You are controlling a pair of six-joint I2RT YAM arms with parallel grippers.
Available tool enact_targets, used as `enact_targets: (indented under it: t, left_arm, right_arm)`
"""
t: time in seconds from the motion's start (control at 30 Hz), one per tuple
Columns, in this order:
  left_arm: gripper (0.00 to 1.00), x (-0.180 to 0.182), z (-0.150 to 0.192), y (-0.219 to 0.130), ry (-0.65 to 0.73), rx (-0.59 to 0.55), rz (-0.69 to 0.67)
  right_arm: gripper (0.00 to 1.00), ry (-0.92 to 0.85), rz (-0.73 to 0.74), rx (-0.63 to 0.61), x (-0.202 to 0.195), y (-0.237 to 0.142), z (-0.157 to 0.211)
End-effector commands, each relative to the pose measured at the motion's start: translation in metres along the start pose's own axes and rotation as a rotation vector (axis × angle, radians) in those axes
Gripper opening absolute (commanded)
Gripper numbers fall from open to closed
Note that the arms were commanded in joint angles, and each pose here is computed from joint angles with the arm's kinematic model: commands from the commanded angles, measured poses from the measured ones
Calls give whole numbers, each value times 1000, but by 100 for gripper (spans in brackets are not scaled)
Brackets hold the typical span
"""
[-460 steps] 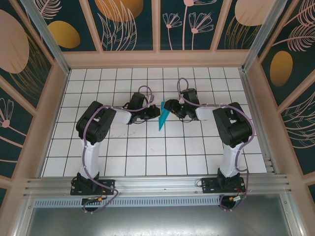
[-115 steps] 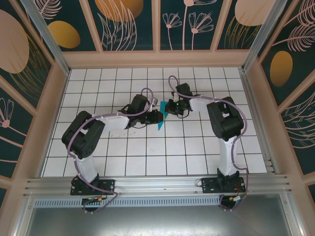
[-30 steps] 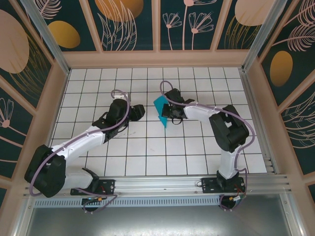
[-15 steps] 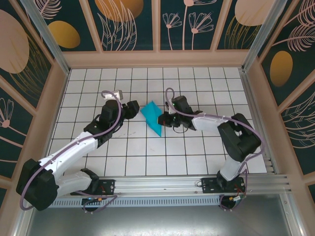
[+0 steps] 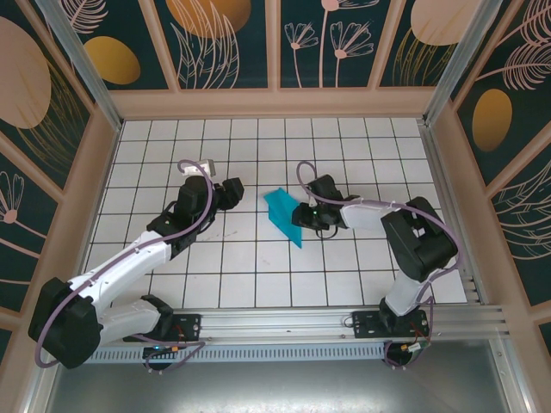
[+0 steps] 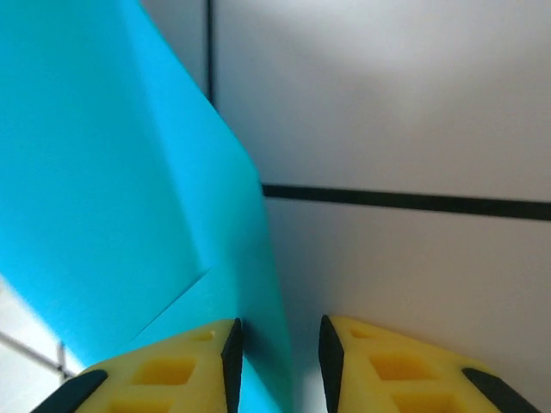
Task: Fold a paper plane with a square sheet of paper (fold left side to right side)
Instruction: Place the paper plane at the center of the table, then move the paper plane to the top-center of the table.
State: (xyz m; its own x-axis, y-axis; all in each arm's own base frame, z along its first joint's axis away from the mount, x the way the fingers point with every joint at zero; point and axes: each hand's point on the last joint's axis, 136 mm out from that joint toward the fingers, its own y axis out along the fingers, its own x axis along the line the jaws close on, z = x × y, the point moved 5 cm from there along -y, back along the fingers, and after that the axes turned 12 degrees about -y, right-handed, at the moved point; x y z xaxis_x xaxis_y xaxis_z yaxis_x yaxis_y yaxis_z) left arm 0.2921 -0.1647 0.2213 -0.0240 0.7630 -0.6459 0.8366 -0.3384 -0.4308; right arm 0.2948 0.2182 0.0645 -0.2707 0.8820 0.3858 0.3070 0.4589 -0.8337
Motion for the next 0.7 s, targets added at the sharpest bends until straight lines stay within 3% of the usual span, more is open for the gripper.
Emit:
enact_targets:
  t: [0.0,0.27,0.43,0.67]
  left_arm:
    - [67,4,2,2,26,8,-12]
    - [71,5,0,1,29,-6,-20]
    - [72,6,0,-1,28,-11,-24]
    - [73,9,3,-1,22,0,-26]
  right_arm:
    - [38,-38,237,4,-26,-24,-3]
    - [55,-214,258,-104,25,-66,-17]
    - [67,-352,189,-37,63,-46,0]
    - [70,-385,289,39,58,-18,2]
